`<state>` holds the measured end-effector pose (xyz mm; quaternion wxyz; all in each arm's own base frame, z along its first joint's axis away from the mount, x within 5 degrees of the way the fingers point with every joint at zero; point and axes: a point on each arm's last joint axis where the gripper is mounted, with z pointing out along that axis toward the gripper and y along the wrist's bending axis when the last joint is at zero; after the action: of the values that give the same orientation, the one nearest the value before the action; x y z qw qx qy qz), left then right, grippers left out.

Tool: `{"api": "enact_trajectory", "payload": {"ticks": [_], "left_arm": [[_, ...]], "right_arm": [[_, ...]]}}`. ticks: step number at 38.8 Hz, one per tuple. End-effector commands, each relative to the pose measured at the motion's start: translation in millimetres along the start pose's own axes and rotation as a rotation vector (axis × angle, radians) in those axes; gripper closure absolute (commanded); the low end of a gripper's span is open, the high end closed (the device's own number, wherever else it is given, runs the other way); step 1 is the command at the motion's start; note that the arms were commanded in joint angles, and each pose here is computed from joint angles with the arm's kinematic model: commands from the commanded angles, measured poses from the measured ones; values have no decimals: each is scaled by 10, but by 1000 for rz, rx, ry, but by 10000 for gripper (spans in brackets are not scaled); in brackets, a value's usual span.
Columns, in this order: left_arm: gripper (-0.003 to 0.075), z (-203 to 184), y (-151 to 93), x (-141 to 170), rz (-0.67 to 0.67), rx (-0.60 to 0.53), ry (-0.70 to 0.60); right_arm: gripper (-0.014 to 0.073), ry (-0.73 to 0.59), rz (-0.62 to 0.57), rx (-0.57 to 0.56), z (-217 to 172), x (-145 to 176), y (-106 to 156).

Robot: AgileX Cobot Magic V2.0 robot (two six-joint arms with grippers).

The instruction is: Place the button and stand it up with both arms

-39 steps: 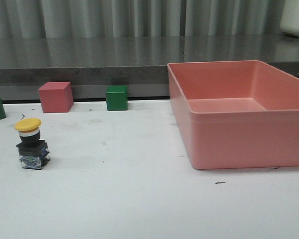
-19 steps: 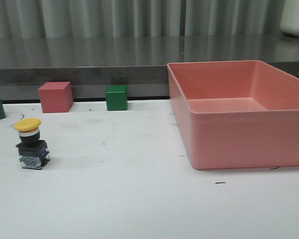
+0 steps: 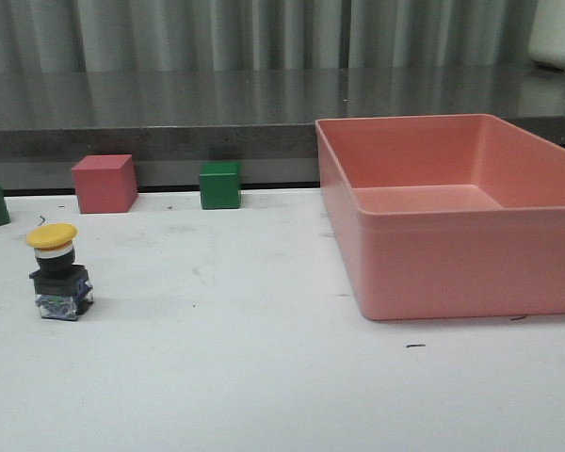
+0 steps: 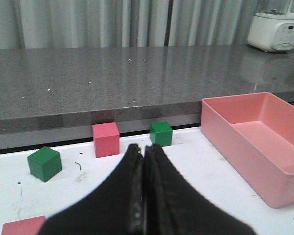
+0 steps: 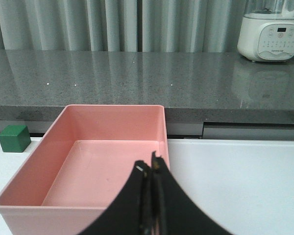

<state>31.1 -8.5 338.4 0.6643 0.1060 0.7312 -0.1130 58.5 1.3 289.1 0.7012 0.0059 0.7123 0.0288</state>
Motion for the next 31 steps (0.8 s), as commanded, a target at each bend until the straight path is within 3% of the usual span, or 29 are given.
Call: {"api": "enact_trajectory", "payload": {"ticks": [1, 8, 20, 31], "left_arm": [[740, -31, -32, -177, -2, 32, -114], [741, -2, -15, -53, -3, -11, -141], [740, 29, 85, 568, -2, -282, -201], [741, 220, 184, 1055, -24, -372, -125]], "right_arm": [[666, -99, -16, -2, -8, -155, 8], [666, -99, -16, -2, -8, -155, 8], [666, -99, -16, -2, -8, -155, 8], [666, -98, -16, -2, -8, -154, 8]]}}
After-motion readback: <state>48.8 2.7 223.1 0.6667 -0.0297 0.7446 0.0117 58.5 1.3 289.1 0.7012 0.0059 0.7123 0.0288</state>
